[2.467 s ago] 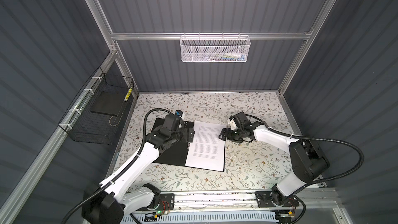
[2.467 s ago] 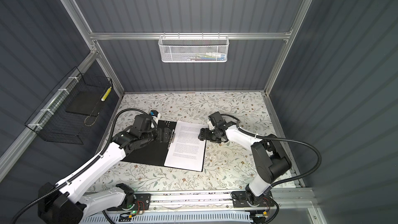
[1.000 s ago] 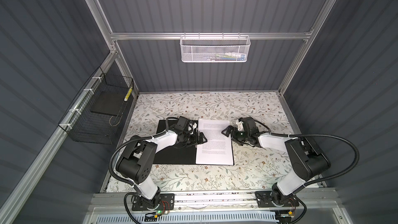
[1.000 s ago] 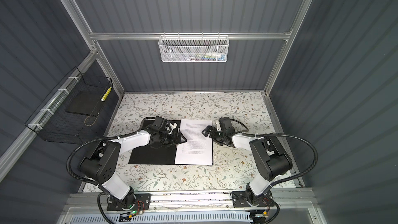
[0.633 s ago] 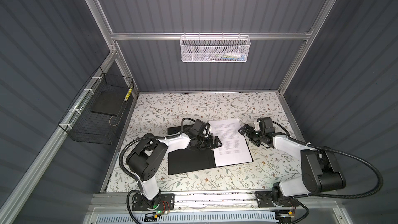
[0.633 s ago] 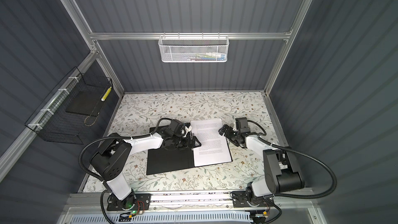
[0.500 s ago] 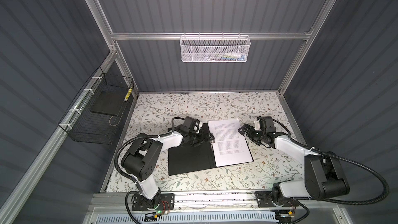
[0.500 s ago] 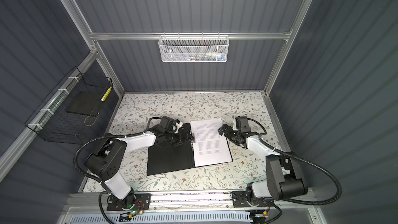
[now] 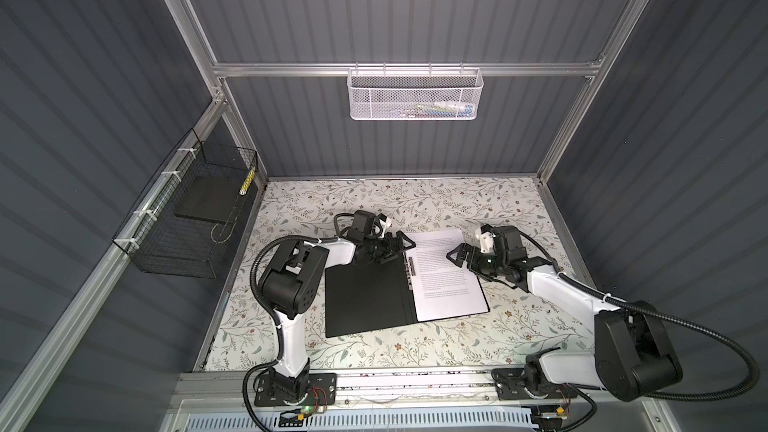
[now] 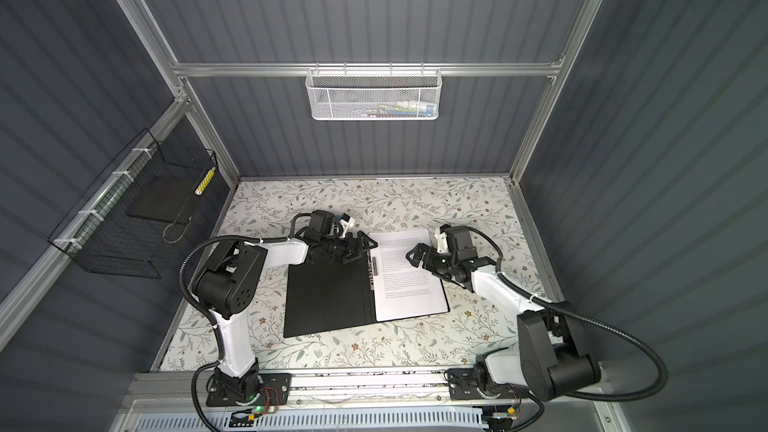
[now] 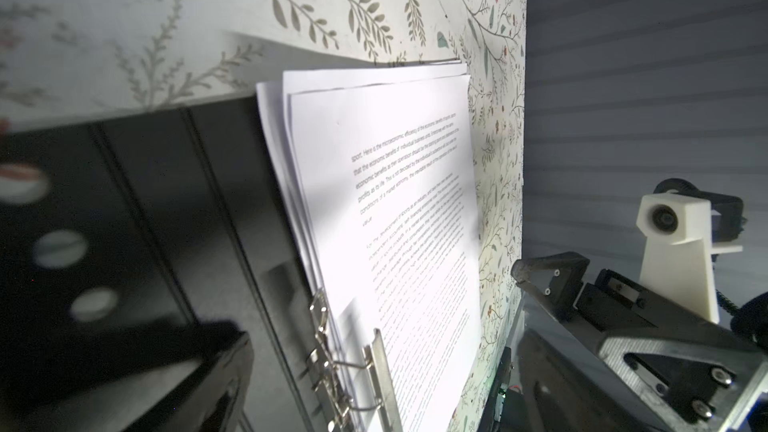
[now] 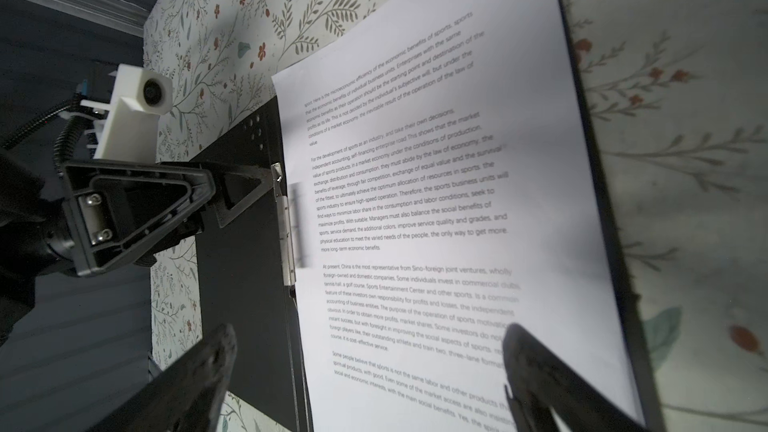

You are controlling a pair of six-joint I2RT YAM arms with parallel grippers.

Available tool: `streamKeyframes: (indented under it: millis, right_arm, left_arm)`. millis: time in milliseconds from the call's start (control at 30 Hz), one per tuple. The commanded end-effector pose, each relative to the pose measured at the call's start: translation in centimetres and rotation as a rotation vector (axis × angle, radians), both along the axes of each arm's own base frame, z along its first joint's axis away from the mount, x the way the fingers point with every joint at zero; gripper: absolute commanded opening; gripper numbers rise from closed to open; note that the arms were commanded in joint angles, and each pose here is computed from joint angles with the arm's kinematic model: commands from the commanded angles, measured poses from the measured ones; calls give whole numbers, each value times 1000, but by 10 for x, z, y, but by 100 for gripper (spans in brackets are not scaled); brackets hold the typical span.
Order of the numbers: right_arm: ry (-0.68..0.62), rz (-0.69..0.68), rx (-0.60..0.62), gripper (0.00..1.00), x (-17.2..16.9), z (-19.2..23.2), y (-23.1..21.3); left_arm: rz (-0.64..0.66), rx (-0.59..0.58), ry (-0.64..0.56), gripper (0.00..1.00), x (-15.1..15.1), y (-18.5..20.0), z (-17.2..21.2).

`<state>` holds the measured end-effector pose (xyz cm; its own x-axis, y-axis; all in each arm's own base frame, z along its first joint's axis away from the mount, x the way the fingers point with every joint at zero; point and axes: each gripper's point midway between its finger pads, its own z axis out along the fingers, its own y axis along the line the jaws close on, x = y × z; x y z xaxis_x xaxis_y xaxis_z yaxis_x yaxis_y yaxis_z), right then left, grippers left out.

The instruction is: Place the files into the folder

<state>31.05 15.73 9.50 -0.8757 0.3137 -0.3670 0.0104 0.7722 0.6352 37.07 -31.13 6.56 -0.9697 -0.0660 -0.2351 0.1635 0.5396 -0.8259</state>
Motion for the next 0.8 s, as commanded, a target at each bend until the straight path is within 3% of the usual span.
streamKeyframes:
  millis: [0,767]
  right_arm:
    - [12,19,0,99,-9,-3,0]
    - [29,42,59,99,-10,-4,10]
  left_arm:
    - [-30,-51,-1,100,3,-10,8]
    - [-79,-198,18,100,-2,-33,25]
